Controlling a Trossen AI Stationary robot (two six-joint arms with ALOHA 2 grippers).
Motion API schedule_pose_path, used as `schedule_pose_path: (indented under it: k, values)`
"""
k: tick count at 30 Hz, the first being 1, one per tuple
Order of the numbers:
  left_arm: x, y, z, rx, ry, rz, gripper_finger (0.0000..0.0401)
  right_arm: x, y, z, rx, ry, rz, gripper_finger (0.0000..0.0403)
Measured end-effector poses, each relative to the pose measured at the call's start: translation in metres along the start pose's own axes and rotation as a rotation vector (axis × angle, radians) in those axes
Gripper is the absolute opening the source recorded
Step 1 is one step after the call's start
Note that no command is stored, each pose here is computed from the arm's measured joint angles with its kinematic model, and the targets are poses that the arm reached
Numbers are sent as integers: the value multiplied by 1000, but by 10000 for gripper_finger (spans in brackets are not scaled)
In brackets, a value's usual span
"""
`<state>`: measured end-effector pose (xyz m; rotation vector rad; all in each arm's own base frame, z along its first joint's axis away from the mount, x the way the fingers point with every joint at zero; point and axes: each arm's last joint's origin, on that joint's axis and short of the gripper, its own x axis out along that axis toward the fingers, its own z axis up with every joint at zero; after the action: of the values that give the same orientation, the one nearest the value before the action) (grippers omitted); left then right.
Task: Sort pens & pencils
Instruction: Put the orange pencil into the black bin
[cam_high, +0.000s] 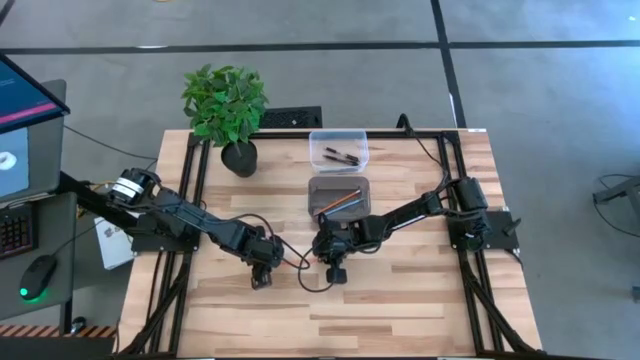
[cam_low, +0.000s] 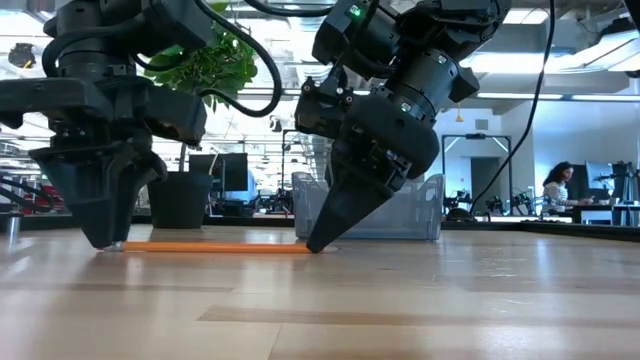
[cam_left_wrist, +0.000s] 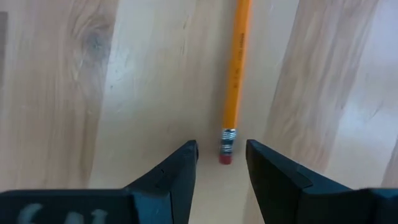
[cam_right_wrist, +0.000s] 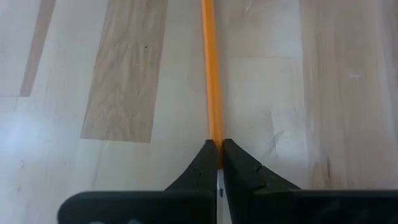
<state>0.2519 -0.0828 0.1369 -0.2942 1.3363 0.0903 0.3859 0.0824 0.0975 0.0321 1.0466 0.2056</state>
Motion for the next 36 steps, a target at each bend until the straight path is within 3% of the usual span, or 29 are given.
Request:
schedule_pose_path:
  k: [6, 17, 21, 28, 36]
  values:
    - [-1, 4, -4, 5, 25, 65, 138, 0, 1, 0, 2, -2, 19, 31]
    - [1, 3, -3, 50, -2, 56, 132, 0, 1, 1, -7, -8, 23, 31]
    - [4, 6, -6, 38, 0, 58, 101, 0, 1, 1, -9, -12, 24, 31]
    - [6, 7, -6, 37, -18, 51, 13, 0, 0, 1, -8, -16, 23, 31]
    - [7, 6, -5, 77, -43, 55, 22, 0, 0, 1, -10, -18, 23, 33]
